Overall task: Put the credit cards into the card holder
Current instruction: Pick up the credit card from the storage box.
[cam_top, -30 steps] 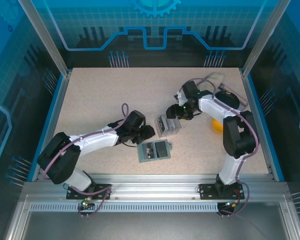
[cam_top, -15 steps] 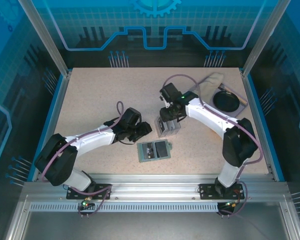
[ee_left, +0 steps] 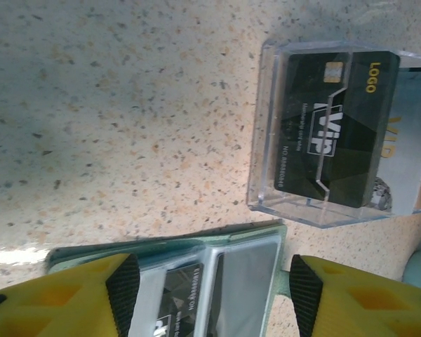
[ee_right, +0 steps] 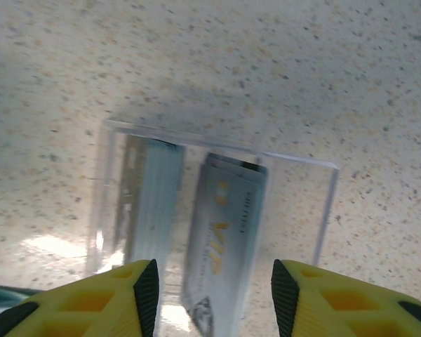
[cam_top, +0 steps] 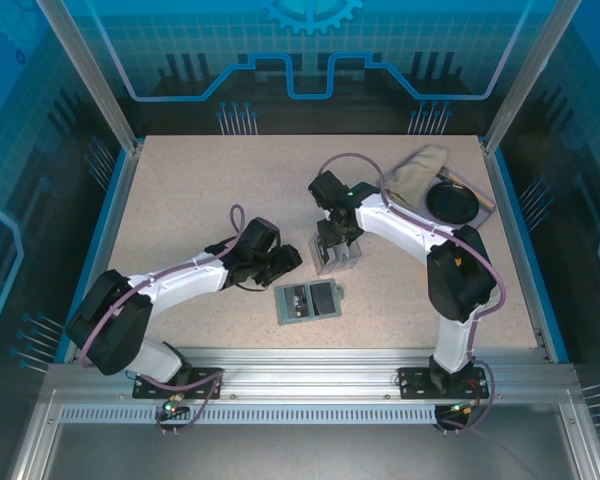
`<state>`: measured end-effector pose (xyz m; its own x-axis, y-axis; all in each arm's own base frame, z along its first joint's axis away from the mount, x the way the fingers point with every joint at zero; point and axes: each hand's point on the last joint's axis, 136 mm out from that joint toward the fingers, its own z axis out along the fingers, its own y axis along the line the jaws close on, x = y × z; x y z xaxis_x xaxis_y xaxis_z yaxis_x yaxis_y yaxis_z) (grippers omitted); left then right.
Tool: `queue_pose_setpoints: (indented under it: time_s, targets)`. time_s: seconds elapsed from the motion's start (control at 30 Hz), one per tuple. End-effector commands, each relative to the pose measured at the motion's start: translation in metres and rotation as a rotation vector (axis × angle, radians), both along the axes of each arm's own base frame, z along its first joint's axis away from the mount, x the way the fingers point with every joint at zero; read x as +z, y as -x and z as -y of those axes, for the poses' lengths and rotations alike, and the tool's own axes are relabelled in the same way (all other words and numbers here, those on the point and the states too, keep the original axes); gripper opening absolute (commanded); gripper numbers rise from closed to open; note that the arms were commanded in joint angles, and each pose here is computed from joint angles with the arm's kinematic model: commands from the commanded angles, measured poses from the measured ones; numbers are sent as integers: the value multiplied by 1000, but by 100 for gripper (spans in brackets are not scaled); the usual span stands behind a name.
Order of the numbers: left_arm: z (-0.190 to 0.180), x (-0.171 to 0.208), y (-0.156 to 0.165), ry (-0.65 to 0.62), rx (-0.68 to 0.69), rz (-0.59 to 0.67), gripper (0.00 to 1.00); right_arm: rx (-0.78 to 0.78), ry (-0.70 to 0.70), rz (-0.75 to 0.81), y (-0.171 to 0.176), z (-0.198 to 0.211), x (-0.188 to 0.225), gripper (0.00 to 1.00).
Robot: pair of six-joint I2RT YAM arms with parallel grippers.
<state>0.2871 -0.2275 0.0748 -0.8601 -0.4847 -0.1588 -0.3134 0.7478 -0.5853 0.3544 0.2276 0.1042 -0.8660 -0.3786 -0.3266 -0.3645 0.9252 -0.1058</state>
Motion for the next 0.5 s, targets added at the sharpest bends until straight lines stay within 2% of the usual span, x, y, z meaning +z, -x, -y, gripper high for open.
queue_pose_setpoints:
  time_s: [0.0, 0.17, 0.47]
  targets:
    - [-17, -1, 3, -25, 45, -4, 63, 36, -42, -24, 5, -29, -2, 49]
    - [-25, 1, 5, -30, 61, 5, 65, 15, 89, 8, 1, -26, -17, 50]
    - [-35, 0, 8, -38, 95, 10, 68, 60, 211, 19, 2, -29, -40, 49]
